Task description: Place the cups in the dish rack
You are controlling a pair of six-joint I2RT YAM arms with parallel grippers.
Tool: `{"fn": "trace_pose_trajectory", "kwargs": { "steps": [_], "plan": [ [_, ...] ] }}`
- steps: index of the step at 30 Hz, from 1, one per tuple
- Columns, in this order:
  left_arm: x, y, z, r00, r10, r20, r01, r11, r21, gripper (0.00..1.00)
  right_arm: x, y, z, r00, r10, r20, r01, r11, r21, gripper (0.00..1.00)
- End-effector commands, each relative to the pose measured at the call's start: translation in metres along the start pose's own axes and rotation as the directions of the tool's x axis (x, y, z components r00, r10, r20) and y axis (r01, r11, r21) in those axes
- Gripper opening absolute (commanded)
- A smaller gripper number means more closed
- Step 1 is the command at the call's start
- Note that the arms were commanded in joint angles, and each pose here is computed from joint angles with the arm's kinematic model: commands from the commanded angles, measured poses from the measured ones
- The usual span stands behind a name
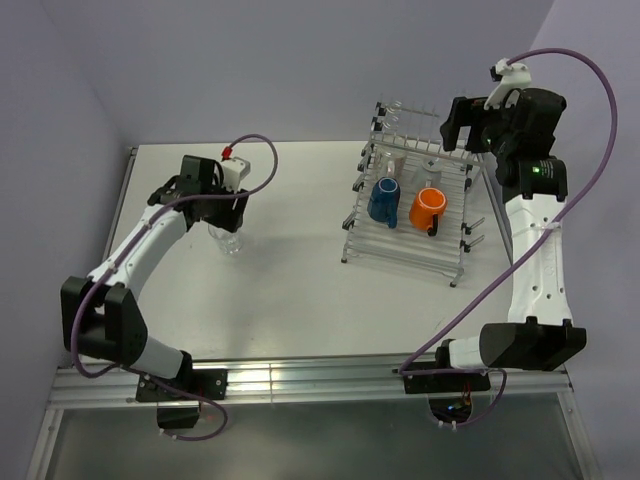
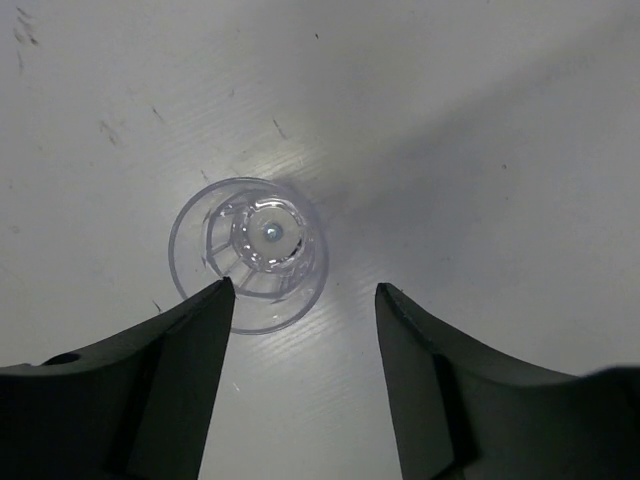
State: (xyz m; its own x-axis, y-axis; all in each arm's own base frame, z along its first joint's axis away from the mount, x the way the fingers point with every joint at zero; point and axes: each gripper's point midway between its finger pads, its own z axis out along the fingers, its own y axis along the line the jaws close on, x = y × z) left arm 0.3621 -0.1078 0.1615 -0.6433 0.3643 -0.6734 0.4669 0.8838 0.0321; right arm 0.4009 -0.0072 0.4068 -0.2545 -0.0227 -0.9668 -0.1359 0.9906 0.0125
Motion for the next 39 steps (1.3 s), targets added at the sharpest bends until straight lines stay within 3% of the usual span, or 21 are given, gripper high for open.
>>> {"fn": "trace_pose_trajectory", "kwargs": {
  "steps": [1, 5, 11, 18, 23, 26, 29, 32, 34, 37, 39],
  "plan": [
    [0.007, -0.004, 0.008, 0.997, 0.033, -0.077, -0.029, 0.998, 0.056, 0.63, -0.012, 0.01, -0.01, 0.999, 0.004, 0.05, -0.002, 0.999, -0.042, 1.0],
    [0.021, -0.002, 0.024, 0.989, 0.038, -0.142, -0.029, 0.998, 0.063, 0.56, -0.012, 0.015, -0.011, 0.999, 0.012, 0.047, -0.009, 0.998, -0.064, 1.0],
    [0.046, -0.003, 0.045, 0.974, 0.031, -0.225, -0.014, 0.997, 0.075, 0.54, -0.011, 0.023, -0.013, 0.998, 0.031, 0.046, -0.026, 0.994, -0.103, 1.0],
    [0.055, -0.003, 0.06, 0.968, 0.001, -0.251, 0.016, 0.998, 0.067, 0.34, -0.006, 0.041, -0.018, 0.997, 0.057, 0.048, -0.049, 0.985, -0.163, 1.0],
    [0.047, 0.0, 0.065, 0.973, -0.031, -0.228, 0.043, 0.998, 0.047, 0.0, -0.002, 0.059, -0.015, 0.993, 0.11, 0.045, -0.097, 0.968, -0.231, 1.0],
    [0.033, -0.002, 0.06, 0.98, -0.056, -0.193, 0.067, 0.996, 0.053, 0.0, -0.007, 0.073, -0.015, 0.984, 0.169, 0.058, -0.145, 0.945, -0.292, 1.0],
    [-0.002, -0.003, 0.039, 0.991, -0.088, -0.101, 0.094, 0.994, 0.062, 0.0, -0.014, 0.089, -0.014, 0.962, 0.268, 0.051, -0.23, 0.898, -0.374, 1.0],
    [-0.067, -0.004, -0.007, 0.983, -0.129, 0.132, 0.116, 0.988, 0.104, 0.0, -0.025, 0.11, -0.014, 0.935, 0.354, 0.027, -0.3, 0.829, -0.471, 1.0],
    [-0.107, -0.011, -0.058, 0.937, -0.128, 0.325, 0.09, 0.987, 0.132, 0.0, -0.035, 0.123, -0.012, 0.917, 0.399, 0.001, -0.342, 0.788, -0.511, 1.0],
    [-0.148, -0.015, -0.133, 0.779, -0.09, 0.621, 0.039, 0.995, 0.095, 0.0, -0.035, 0.153, -0.014, 0.881, 0.465, -0.088, -0.425, 0.694, -0.581, 1.0],
    [-0.158, -0.017, -0.178, 0.633, -0.039, 0.773, 0.014, 0.999, 0.04, 0.0, -0.042, 0.177, -0.026, 0.865, 0.492, -0.102, -0.426, 0.609, -0.669, 1.0]
  ]
}}
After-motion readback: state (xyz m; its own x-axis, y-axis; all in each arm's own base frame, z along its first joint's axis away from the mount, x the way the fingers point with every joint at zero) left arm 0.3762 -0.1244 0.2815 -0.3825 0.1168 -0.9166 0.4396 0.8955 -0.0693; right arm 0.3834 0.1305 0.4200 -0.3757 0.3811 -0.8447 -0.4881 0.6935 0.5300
